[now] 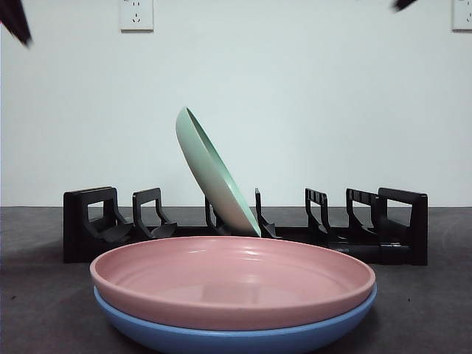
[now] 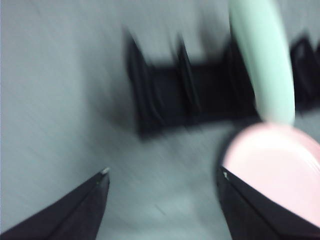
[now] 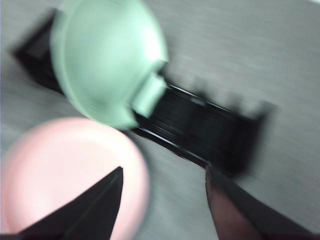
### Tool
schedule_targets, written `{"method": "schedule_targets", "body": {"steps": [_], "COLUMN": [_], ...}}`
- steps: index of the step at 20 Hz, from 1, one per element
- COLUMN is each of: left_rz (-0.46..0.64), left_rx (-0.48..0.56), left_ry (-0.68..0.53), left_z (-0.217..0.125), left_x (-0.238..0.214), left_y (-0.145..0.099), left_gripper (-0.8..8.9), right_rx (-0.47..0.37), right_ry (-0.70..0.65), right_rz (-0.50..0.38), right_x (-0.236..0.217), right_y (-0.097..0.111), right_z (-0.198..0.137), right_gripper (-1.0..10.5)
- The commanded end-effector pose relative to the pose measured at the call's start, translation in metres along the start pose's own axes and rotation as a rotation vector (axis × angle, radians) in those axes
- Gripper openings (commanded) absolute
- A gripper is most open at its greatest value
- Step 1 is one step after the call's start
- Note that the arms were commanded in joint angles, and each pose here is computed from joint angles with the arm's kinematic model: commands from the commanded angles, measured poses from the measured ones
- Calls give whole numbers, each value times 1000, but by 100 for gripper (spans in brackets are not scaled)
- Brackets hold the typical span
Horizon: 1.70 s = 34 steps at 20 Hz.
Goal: Place the plate
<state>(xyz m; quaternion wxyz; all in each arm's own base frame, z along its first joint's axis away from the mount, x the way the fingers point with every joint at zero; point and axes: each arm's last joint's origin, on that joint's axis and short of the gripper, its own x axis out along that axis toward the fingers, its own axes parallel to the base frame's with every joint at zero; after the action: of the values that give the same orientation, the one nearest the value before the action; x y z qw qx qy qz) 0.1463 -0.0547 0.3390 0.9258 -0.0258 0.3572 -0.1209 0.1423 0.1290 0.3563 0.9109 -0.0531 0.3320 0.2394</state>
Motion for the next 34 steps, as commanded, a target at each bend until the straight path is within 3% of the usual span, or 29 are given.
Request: {"method": "schedule_targets", "body": {"steps": [1, 9, 15, 29, 34], "left_rz": [50, 135, 134, 134, 134], "left_rx": [116, 52, 53, 53, 53], "left_ry": [-55, -78, -98, -109, -104], "left_z": [9, 14, 16, 18, 18], "left_x": [-12, -12, -12, -11, -10], "left_y": [9, 26, 26, 26, 26], "left_gripper": [345, 345, 345, 345, 344], "right_rx": [21, 87, 91, 75, 70], "right_ry": [-3, 197, 198, 226, 244], "right_rz": [136, 340, 377, 391, 392], "right_x": [25, 133, 172, 212, 217], "right_y": [7, 17, 28, 43, 47], "right_z": [16, 81, 109, 102, 99], "right_gripper": [257, 280, 279, 270, 124]}}
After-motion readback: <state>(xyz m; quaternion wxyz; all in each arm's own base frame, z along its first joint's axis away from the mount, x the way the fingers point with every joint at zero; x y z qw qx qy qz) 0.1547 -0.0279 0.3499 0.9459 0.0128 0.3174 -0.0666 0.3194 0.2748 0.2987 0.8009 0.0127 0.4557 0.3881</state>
